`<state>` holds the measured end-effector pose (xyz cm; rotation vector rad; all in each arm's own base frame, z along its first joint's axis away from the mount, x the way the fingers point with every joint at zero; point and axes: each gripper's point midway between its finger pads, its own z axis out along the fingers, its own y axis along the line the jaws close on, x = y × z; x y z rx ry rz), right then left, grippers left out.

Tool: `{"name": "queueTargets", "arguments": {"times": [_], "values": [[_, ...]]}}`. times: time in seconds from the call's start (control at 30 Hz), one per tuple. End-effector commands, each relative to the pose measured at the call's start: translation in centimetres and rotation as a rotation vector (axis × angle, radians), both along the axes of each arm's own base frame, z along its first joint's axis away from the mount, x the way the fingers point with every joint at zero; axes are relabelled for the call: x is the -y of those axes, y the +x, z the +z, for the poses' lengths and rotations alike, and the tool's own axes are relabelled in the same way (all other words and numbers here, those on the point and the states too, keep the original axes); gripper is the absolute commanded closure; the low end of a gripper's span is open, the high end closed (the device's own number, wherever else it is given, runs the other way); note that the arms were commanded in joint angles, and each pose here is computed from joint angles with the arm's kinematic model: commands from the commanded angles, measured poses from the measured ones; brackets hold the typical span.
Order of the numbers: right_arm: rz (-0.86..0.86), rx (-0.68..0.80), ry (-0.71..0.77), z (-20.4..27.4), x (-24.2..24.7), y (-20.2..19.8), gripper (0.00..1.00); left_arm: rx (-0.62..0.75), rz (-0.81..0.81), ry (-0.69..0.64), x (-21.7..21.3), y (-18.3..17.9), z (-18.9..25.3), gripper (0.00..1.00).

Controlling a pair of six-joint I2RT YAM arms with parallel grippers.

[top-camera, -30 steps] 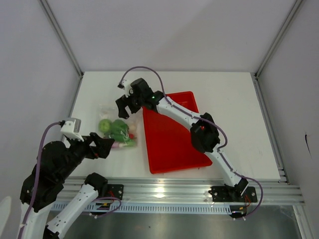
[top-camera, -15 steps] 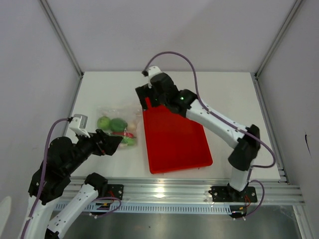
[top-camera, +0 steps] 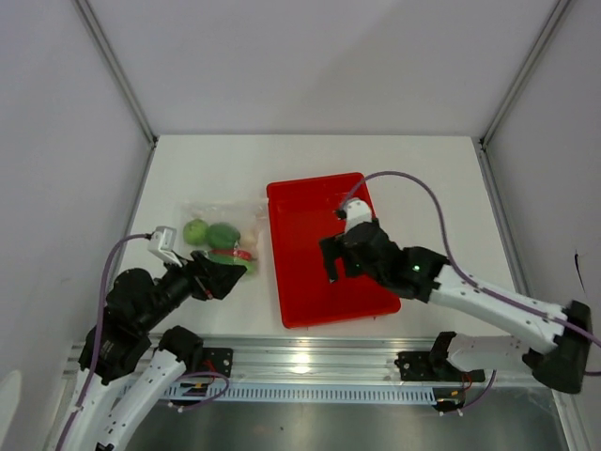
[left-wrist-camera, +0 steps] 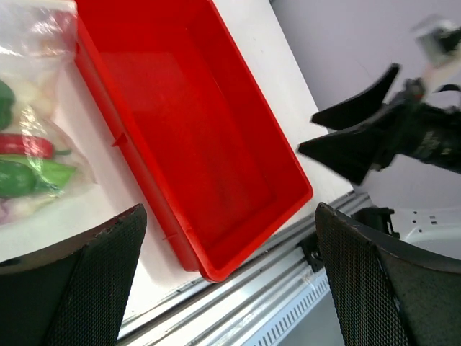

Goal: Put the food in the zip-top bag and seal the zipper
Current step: Reset both arms

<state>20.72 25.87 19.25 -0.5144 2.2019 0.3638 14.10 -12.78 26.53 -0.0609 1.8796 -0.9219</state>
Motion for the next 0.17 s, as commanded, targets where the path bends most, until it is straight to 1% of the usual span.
{"name": "queueTargets", "arguments": {"times": [0.0,0.03,0.07,0.1,0.13], "values": [[-0.130,0.044,0.121,1.7,2.7,-0.4,0.01,-0.017,-0.083,-0.093,2.0,-0.2,-0.4,0.00],[-0.135,0.064,0.170,2.7,3.6,-1.0,0.01,-0.023,-0.105,-0.119,2.4,-0.4,-0.4,0.00],[-0.138,0.056,0.166,1.6,4.4,-1.6,0.01,-0.050,-0.157,-0.134,3.2,-0.8,-1.3,0.00],[-0.137,0.056,0.195,1.7,4.8,-2.1,0.01,-0.015,-0.191,-0.165,3.8,-0.9,-0.6,0.01],[-0.117,0.079,0.264,2.3,5.3,-2.9,0.01,-0.055,-0.249,-0.192,4.7,-1.5,-1.8,0.01]]}}
